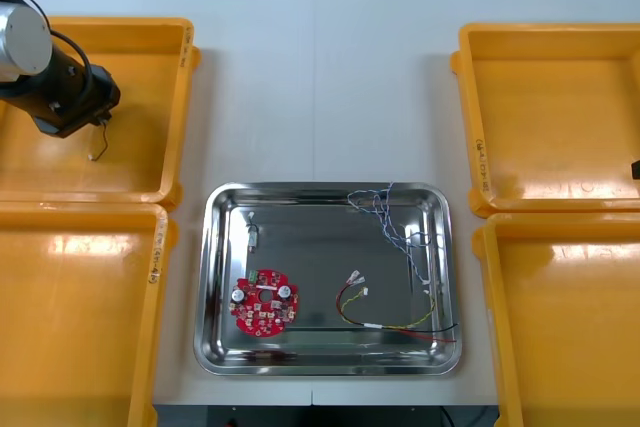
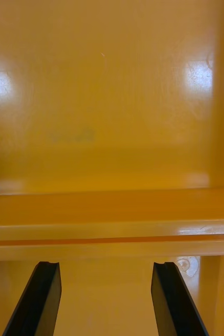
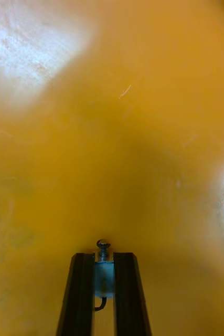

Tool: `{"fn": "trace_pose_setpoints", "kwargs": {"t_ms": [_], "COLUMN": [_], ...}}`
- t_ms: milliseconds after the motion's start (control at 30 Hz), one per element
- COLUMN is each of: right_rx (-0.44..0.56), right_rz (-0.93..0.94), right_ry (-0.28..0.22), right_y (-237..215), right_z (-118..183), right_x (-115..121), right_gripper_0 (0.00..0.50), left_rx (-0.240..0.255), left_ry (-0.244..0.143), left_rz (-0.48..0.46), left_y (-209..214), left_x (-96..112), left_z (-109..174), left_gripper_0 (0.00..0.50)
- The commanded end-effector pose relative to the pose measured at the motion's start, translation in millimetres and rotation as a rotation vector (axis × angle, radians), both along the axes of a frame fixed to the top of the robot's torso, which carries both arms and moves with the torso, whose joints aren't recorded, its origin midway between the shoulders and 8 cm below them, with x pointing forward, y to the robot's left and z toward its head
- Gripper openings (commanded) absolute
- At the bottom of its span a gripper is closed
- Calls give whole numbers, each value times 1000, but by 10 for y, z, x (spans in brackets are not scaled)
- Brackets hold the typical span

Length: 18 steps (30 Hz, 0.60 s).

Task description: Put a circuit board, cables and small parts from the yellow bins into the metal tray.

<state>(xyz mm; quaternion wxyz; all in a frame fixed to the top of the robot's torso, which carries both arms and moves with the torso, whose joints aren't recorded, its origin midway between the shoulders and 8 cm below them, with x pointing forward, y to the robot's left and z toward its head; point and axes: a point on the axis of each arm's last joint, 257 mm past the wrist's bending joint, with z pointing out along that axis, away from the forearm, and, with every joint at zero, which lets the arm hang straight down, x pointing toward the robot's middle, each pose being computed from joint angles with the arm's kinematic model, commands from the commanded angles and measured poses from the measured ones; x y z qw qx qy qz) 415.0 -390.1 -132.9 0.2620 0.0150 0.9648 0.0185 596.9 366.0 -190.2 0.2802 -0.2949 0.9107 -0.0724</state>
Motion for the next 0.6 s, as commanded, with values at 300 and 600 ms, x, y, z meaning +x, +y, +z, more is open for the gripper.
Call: {"fn": "trace_pose_setpoints", "kwargs": {"t_ms": [300,600], "right_rx": [-61,-61], "right_rz": [-16,-16], "right_ry": [-27,-27], "right_y": [-234,-234], "right_z": [179,179], "right_x": [-5,-5], "right_gripper_0": [500,500], "left_rx": [-1,24], "left_ry": [3,72], "left_rz": [-30,-69], "left_y": [-149,-89], "left_x": [4,-208], "left_z": [-43,419], "left_gripper_0": [0,0]}}
